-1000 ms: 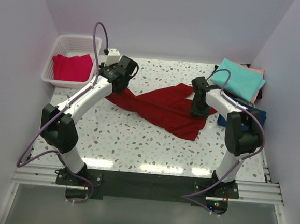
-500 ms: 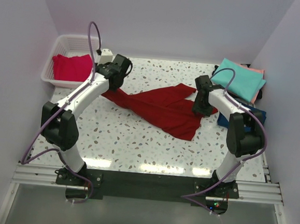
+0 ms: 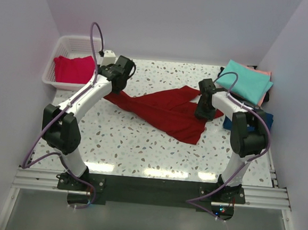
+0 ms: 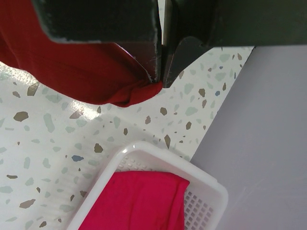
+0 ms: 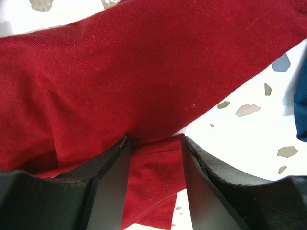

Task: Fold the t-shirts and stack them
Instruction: Flatten the tshirt out

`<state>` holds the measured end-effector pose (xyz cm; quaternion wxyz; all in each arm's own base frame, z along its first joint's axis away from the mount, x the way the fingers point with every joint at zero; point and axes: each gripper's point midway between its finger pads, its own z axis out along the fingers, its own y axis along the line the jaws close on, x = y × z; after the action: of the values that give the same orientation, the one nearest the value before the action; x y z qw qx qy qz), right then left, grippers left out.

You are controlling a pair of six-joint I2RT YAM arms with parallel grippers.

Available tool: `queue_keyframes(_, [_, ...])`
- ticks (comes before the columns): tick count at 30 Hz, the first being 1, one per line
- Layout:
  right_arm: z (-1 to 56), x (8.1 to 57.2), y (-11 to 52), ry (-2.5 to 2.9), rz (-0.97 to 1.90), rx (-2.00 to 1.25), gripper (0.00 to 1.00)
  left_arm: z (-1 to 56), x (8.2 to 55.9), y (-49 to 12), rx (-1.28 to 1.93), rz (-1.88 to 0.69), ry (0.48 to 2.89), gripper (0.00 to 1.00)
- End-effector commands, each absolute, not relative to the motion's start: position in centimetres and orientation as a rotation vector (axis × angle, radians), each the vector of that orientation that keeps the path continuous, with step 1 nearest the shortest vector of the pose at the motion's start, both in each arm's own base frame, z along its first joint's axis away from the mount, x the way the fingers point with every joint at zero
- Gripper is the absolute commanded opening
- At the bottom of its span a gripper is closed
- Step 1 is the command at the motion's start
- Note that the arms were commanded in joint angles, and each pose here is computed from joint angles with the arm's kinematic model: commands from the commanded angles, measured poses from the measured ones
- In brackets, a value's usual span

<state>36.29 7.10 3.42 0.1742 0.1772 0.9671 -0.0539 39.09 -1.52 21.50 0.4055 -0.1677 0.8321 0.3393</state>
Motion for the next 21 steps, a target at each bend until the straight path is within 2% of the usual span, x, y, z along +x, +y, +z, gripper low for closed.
queue_keyframes(1, [3.8,36.4,7.7,2.721,-0.125,0.516,0.50,22.7,39.8,-1.1,-0.477,0.844,2.047,0.00])
queue_keyframes(10, [4.2,33.8,9.2,2.754,-0.124,0.465,0.49,22.1,40.1,-1.3,-0.466,0.842,2.064,0.00])
queue_keyframes(21, [6.2,33.2,11.6,2.714,-0.164,0.313,0.50,21.8,40.2,-1.4,-0.461,0.840,2.076,0.00])
